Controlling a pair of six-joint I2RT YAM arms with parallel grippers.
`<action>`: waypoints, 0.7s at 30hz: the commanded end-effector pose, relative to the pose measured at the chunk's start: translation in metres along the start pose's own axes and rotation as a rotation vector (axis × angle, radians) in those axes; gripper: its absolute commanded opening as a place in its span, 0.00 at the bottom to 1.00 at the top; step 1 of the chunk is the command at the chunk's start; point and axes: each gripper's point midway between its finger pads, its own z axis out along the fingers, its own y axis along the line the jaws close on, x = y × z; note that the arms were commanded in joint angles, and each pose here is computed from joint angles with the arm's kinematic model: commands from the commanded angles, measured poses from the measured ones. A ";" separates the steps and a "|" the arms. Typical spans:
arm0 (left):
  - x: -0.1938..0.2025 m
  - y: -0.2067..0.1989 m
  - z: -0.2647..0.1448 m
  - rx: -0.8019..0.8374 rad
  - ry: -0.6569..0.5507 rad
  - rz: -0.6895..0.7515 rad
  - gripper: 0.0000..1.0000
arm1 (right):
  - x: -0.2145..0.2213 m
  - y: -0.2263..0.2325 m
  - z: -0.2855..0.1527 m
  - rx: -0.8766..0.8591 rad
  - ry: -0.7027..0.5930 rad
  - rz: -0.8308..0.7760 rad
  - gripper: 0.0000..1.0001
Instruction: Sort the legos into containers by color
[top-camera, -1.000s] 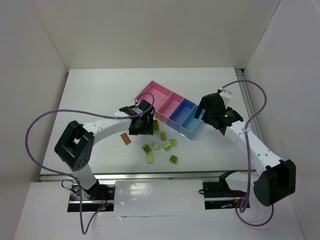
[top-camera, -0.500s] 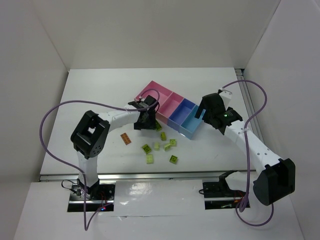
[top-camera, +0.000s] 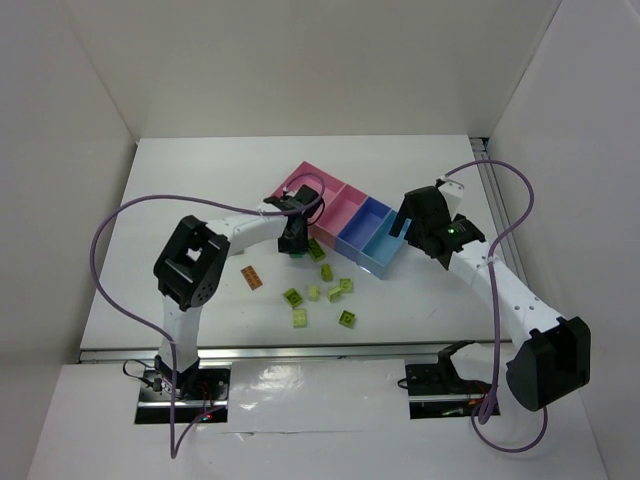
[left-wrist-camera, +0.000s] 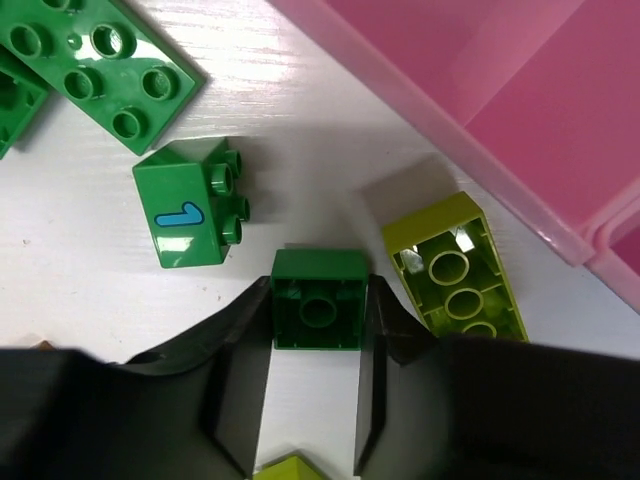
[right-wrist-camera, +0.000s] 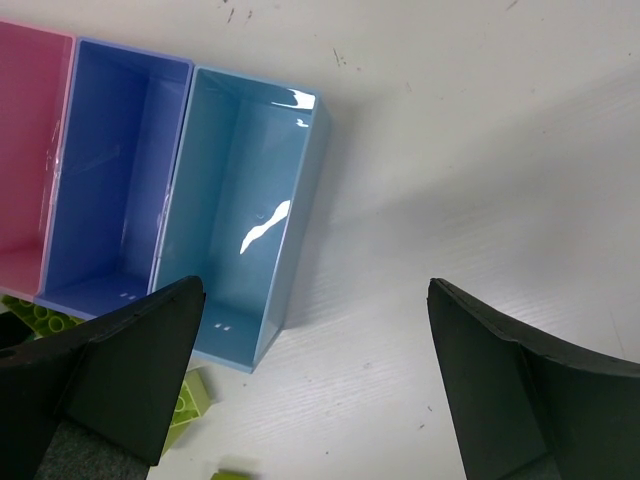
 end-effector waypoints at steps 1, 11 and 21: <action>-0.009 0.002 -0.007 -0.015 -0.017 0.024 0.40 | -0.005 0.000 -0.001 -0.002 -0.020 0.026 1.00; -0.057 -0.002 -0.094 0.092 -0.185 0.019 0.31 | -0.006 0.003 -0.003 -0.019 -0.025 0.033 1.00; -0.148 -0.040 -0.069 0.067 -0.252 0.006 0.53 | -0.011 0.001 -0.008 -0.021 -0.022 0.040 1.00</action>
